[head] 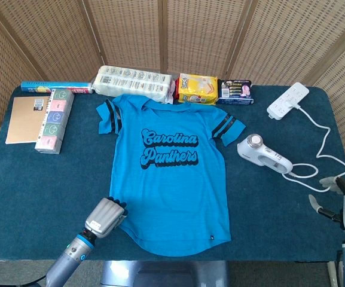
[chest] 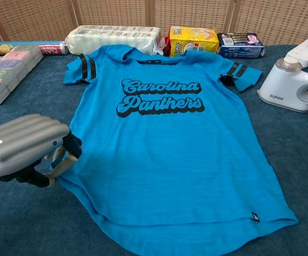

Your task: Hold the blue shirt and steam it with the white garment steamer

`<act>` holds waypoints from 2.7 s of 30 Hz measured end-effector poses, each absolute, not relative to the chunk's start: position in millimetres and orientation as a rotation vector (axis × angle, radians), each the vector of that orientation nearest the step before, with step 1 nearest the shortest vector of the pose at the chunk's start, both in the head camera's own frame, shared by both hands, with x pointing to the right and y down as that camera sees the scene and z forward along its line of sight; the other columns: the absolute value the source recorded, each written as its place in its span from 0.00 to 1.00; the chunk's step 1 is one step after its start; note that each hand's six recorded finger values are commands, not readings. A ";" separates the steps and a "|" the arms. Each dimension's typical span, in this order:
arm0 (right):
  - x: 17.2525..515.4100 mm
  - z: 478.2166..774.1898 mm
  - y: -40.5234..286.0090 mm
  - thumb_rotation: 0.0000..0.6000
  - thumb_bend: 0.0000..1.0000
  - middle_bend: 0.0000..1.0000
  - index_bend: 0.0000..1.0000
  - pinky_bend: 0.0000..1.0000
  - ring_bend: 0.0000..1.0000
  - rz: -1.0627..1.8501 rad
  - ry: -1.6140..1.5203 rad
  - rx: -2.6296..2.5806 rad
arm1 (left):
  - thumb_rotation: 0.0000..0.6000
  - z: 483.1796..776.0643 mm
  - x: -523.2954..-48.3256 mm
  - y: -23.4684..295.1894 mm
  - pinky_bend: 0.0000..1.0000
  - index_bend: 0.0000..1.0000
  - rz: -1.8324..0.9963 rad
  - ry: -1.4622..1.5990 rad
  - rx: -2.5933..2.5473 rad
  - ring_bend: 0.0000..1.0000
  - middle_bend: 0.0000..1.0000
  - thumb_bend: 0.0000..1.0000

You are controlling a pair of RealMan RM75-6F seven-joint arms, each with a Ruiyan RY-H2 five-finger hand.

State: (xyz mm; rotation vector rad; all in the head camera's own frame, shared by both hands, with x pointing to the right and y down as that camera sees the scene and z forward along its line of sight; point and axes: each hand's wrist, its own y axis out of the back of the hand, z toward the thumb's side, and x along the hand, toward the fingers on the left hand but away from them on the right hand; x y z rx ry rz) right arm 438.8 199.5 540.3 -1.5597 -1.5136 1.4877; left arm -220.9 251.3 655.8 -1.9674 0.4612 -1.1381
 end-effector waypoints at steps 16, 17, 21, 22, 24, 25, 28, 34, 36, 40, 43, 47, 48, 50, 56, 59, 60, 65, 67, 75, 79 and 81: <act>380.6 582.5 122.6 0.79 0.29 0.31 0.26 0.35 0.30 1.488 -1.288 -1.700 | 1.00 658.2 -224.1 251.3 0.52 0.81 -1.155 0.503 -2.003 0.57 0.71 0.44; 379.7 585.5 120.3 0.79 0.29 0.30 0.24 0.34 0.30 1.498 -1.282 -1.695 | 1.00 658.2 -223.6 251.0 0.51 0.81 -1.154 0.504 -2.003 0.57 0.71 0.44; 378.1 599.6 114.1 0.80 0.29 0.28 0.21 0.33 0.28 1.554 -1.248 -1.661 | 1.00 658.8 -221.9 250.5 0.51 0.81 -1.152 0.505 -2.006 0.57 0.71 0.44; 377.3 603.6 112.7 0.80 0.29 0.27 0.20 0.33 0.27 1.568 -1.236 -1.651 | 1.00 659.0 -221.5 250.4 0.51 0.81 -1.152 0.504 -2.007 0.57 0.71 0.44; 375.7 610.1 110.9 0.80 0.29 0.26 0.18 0.32 0.26 1.590 -1.219 -1.639 | 1.00 659.2 -220.5 250.3 0.51 0.81 -1.151 0.504 -2.009 0.57 0.71 0.44; 374.9 613.4 110.3 0.79 0.29 0.25 0.17 0.32 0.25 1.601 -1.211 -1.637 | 1.00 659.2 -220.2 250.2 0.51 0.81 -1.150 0.503 -2.009 0.57 0.71 0.44; 373.0 623.5 108.6 0.80 0.29 0.24 0.15 0.31 0.25 1.639 -1.175 -1.626 | 1.00 658.8 -218.6 249.6 0.51 0.81 -1.148 0.507 -2.010 0.57 0.71 0.44; 371.4 641.4 104.3 0.80 0.29 0.24 0.15 0.31 0.24 1.684 -1.130 -1.586 | 1.00 659.8 -217.7 250.2 0.50 0.81 -1.152 0.503 -2.010 0.57 0.71 0.44; 371.4 647.0 102.9 0.80 0.29 0.24 0.15 0.31 0.24 1.694 -1.121 -1.572 | 1.00 660.0 -218.0 250.0 0.50 0.81 -1.154 0.502 -2.009 0.57 0.71 0.44; 369.2 659.6 102.0 0.80 0.29 0.24 0.15 0.31 0.24 1.716 -1.113 -1.577 | 1.00 660.6 -218.8 248.1 0.50 0.81 -1.158 0.505 -1.998 0.57 0.71 0.44; 367.5 665.3 100.8 0.80 0.29 0.24 0.15 0.31 0.24 1.721 -1.105 -1.577 | 1.00 661.3 -218.2 247.9 0.50 0.81 -1.160 0.503 -1.999 0.57 0.71 0.44; 366.0 671.9 99.2 0.80 0.29 0.24 0.15 0.31 0.24 1.729 -1.087 -1.568 | 1.00 661.8 -216.5 247.7 0.50 0.81 -1.159 0.500 -1.999 0.57 0.71 0.44; 365.6 674.0 98.5 0.80 0.29 0.24 0.15 0.31 0.24 1.731 -1.079 -1.561 | 1.00 661.7 -216.0 247.5 0.50 0.81 -1.158 0.501 -1.999 0.57 0.71 0.44; 365.6 677.5 97.2 0.80 0.29 0.24 0.15 0.30 0.24 1.736 -1.064 -1.546 | 1.00 661.8 -215.1 247.1 0.50 0.81 -1.158 0.502 -1.999 0.57 0.71 0.44; 367.2 689.6 93.2 0.79 0.29 0.24 0.15 0.29 0.24 1.749 -1.026 -1.483 | 1.00 662.2 -213.7 246.7 0.50 0.81 -1.159 0.501 -2.001 0.57 0.71 0.44; 367.6 694.4 92.0 0.80 0.29 0.24 0.15 0.29 0.24 1.753 -1.007 -1.455 | 1.00 662.8 -213.3 246.6 0.50 0.81 -1.160 0.500 -2.002 0.57 0.71 0.44; 367.9 695.9 91.4 0.80 0.30 0.24 0.15 0.29 0.24 1.754 -0.997 -1.442 | 1.00 662.9 -213.2 246.6 0.50 0.81 -1.160 0.499 -2.002 0.57 0.71 0.44; 367.1 701.5 90.3 0.80 0.33 0.26 0.17 0.28 0.23 1.751 -0.960 -1.397 | 1.00 663.2 -212.9 246.5 0.50 0.81 -1.162 0.502 -2.007 0.57 0.71 0.44; 366.0 703.6 89.9 0.80 0.34 0.27 0.18 0.28 0.23 1.746 -0.944 -1.380 | 1.00 663.3 -213.7 245.6 0.50 0.81 -1.164 0.503 -2.005 0.57 0.71 0.44; 366.7 710.9 88.4 0.80 0.35 0.28 0.20 0.25 0.23 1.734 -0.882 -1.294 | 1.00 663.1 -213.1 244.7 0.50 0.81 -1.163 0.504 -2.006 0.57 0.71 0.44; 368.1 717.5 87.7 0.80 0.35 0.28 0.21 0.23 0.23 1.746 -0.839 -1.252 | 1.00 663.1 -212.4 244.3 0.50 0.81 -1.162 0.504 -2.005 0.57 0.71 0.44; 367.2 720.7 86.4 0.80 0.36 0.29 0.21 0.23 0.23 1.752 -0.821 -1.239 | 1.00 662.9 -212.0 244.0 0.50 0.81 -1.162 0.505 -2.005 0.57 0.71 0.44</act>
